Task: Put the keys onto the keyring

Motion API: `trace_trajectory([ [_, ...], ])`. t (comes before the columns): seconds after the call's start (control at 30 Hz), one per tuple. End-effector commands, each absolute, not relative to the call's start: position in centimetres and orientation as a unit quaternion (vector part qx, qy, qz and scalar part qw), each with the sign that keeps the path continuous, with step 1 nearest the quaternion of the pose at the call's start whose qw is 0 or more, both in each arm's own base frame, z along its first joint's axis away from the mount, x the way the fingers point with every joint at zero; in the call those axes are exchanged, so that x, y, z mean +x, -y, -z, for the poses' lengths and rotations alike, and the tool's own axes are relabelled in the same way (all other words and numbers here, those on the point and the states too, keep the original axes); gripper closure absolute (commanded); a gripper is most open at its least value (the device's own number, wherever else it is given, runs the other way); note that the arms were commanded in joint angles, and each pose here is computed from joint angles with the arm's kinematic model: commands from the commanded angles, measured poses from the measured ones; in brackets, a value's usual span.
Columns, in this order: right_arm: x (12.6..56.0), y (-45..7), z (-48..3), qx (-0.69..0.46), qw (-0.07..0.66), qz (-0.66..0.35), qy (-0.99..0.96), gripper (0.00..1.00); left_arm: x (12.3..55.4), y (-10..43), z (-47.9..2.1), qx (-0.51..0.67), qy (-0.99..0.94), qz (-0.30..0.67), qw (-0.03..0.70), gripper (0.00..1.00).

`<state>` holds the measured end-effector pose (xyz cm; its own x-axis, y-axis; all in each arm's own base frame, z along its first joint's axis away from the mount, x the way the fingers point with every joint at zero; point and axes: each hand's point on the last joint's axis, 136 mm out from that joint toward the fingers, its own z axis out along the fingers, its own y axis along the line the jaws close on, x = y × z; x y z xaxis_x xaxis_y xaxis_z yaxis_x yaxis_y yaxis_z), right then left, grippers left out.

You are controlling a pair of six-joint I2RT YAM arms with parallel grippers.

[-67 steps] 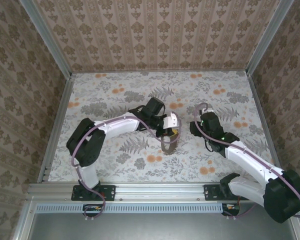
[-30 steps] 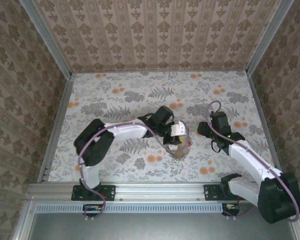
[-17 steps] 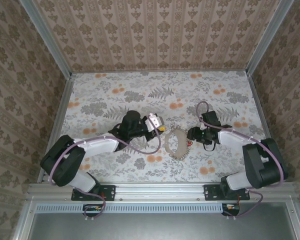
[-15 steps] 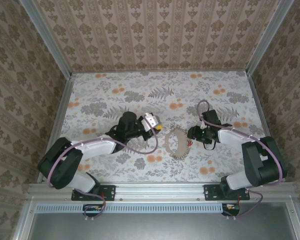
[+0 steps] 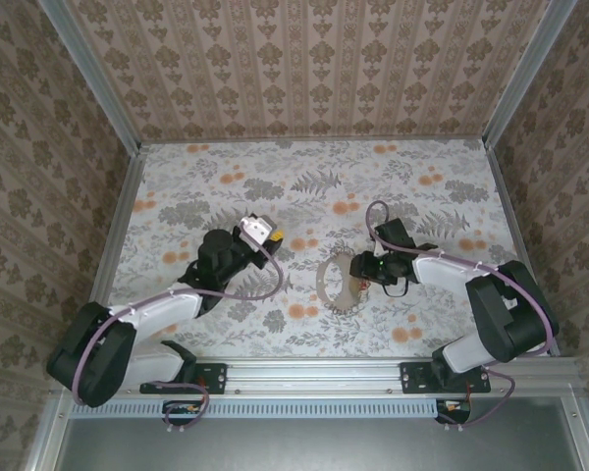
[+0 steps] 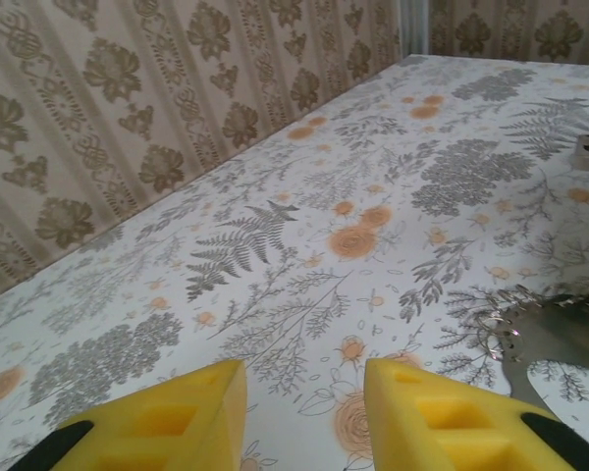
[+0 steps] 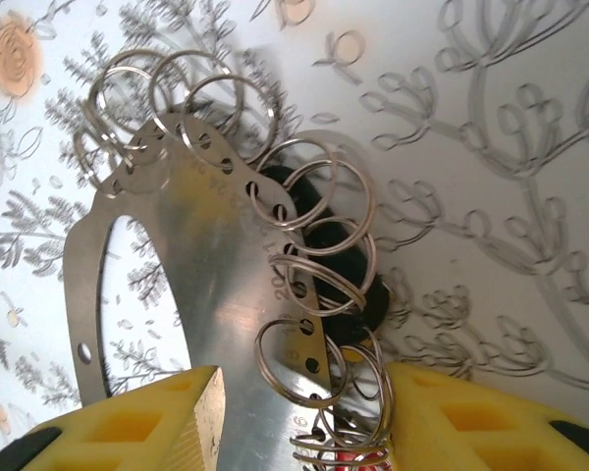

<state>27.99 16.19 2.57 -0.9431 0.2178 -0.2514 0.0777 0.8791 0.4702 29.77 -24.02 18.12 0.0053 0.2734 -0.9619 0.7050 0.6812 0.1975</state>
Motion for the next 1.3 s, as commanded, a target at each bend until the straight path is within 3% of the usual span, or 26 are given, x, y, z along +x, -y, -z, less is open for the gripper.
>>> trace_trajectory([
  [0.0,27.3,-17.7,-2.9,0.074,0.128,-0.254,-0.956,0.53,30.2,22.6,-18.8,0.327,-0.688,0.166,0.626,0.62],
  [0.13,27.8,-15.3,-3.8,0.075,0.163,-0.183,-0.967,0.45,30.3,21.6,-19.1,0.317,-0.691,0.162,0.629,0.62],
  [0.3,30.3,-9.2,-9.2,0.083,0.297,-0.036,-0.950,0.34,31.0,19.3,-19.2,0.278,-0.709,0.162,0.628,0.58],
  [0.47,32.6,-4.1,-15.3,0.068,0.452,0.095,-0.884,0.10,32.3,15.5,-19.0,0.227,-0.737,0.131,0.623,0.52],
  [0.53,33.3,-3.2,-16.5,0.051,0.495,0.129,-0.858,0.05,32.7,13.7,-18.8,0.201,-0.745,0.114,0.625,0.47],
  [0.73,35.3,-0.9,-15.3,0.022,0.528,0.195,-0.826,0.02,33.6,7.9,-18.0,0.119,-0.780,0.062,0.612,0.27],
  [0.87,36.6,-0.6,-12.6,0.014,0.532,0.166,-0.830,0.02,33.6,5.7,-17.4,0.097,-0.791,0.037,0.604,0.00],
  [1.07,38.9,-3.0,-12.4,-0.045,0.590,0.101,-0.800,0.03,33.9,3.9,-16.3,0.075,-0.801,0.018,0.594,0.00],
  [1.13,39.4,-2.6,-11.7,-0.036,0.578,0.101,-0.809,0.04,34.2,3.6,-15.9,0.071,-0.804,0.015,0.590,0.00],
  [1.27,38.4,-1.9,-11.9,-0.023,0.602,0.062,-0.796,0.04,34.7,3.7,-15.1,0.077,-0.807,0.015,0.586,0.00],
])
